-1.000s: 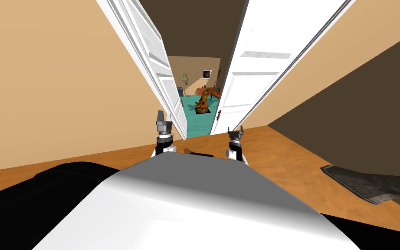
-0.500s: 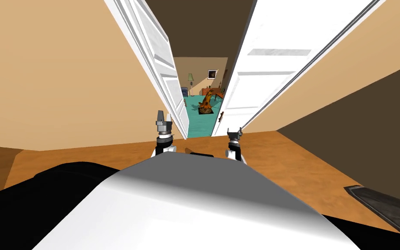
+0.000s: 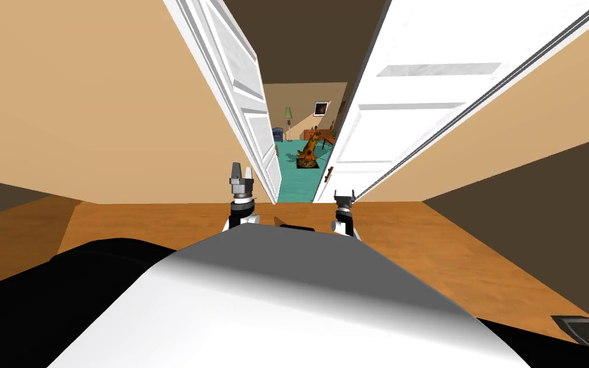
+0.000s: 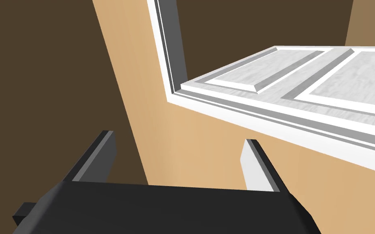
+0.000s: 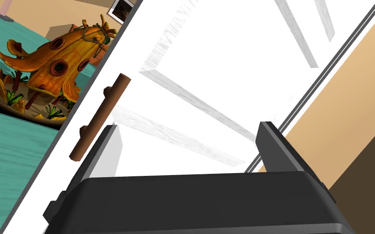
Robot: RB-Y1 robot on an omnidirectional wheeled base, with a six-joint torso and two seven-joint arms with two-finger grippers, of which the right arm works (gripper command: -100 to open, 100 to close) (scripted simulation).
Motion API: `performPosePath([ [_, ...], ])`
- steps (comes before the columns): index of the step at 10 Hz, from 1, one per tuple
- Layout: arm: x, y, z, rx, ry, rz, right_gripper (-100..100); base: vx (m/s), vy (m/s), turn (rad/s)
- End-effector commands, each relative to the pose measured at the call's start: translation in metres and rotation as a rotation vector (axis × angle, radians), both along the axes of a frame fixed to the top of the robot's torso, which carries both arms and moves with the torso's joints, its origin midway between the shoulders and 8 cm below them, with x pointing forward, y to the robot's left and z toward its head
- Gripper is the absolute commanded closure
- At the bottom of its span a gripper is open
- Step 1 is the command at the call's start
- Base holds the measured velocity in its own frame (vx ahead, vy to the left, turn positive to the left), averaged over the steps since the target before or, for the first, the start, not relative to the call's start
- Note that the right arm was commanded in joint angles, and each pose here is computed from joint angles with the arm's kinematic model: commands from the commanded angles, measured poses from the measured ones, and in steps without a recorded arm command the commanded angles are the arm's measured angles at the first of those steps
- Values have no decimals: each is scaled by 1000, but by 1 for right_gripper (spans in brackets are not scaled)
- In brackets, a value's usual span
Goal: Push the door open
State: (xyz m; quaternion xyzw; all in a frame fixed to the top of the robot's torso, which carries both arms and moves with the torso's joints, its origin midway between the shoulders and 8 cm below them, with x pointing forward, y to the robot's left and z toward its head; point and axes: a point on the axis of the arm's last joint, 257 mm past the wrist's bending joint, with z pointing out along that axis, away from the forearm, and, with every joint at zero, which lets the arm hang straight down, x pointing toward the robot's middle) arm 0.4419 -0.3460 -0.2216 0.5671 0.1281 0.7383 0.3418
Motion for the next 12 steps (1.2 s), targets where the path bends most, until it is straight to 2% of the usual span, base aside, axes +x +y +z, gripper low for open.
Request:
performPosePath([
  [1,1,-4,-15,58,14,2,-100,59,-135,299],
  [12,1,-16,-73,288,60,-7,-100,39,-103,165],
])
